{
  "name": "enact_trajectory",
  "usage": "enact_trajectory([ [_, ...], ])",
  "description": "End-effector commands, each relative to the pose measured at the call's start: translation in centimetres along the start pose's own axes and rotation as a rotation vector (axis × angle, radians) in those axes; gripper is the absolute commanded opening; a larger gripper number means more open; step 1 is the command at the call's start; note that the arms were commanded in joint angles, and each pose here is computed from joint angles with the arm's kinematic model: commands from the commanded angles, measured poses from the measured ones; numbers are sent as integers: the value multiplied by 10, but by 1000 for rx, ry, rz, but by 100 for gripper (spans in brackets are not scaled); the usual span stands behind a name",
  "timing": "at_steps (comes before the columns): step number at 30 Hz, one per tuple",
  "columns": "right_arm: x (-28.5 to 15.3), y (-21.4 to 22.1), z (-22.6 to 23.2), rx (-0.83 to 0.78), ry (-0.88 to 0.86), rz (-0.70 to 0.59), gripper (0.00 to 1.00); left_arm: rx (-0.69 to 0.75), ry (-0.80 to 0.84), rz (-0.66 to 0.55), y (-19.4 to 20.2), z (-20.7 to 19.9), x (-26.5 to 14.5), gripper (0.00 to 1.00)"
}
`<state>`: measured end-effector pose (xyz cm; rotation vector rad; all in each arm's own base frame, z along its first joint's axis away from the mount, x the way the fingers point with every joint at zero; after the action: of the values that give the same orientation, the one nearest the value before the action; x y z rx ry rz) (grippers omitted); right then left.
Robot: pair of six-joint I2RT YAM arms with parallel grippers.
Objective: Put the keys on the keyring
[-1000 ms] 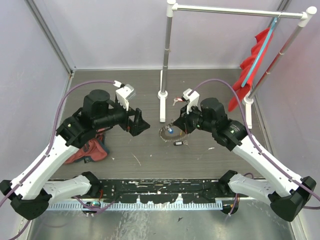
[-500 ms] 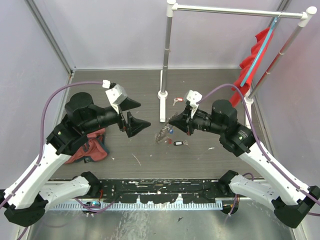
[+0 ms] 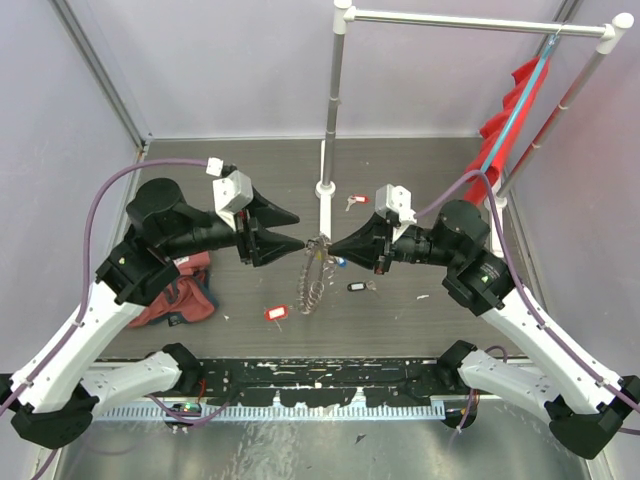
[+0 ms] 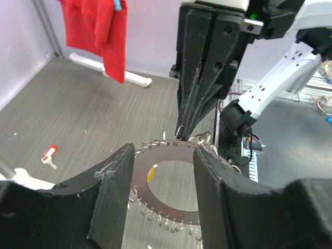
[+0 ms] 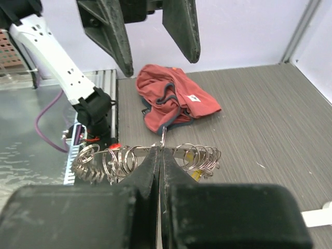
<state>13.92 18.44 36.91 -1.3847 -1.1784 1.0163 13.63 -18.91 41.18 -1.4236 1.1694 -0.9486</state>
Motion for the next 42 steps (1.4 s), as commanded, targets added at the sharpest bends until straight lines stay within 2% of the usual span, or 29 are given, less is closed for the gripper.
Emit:
enact_trajectory([
  [1,-3,-48,7,-115,-81,-176,1,64,151,-94,-23,-19,-5,53],
  [4,-3,-53,9,-123,-109,-198,1,69,190,-104,-25,-22,-4,43],
  [7,-4,-57,11,-127,-122,-213,1,71,193,-107,-25,-22,-4,40],
  [12,-6,-64,13,-137,-126,-236,1,37,237,-84,-24,-21,3,48],
  [28,-8,-65,15,-138,-132,-244,1,11,284,-44,-18,-20,18,57],
  [37,-8,-66,15,-139,-137,-249,1,5,290,-37,-18,-20,23,45],
  [42,-8,-66,15,-140,-134,-250,1,2,290,-31,-17,-19,26,43],
])
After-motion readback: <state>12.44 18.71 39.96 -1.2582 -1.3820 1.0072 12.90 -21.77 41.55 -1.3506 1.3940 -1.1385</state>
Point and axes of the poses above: each gripper's point midway between its finger pads, its own x axis out along the fingers, its own z axis along the line the jaws close on, y = z × x, the point moved 9 cm from there along -x, back along the fingers, and after that the axes turned 7 degrees about -x, right-handed, at the moved point
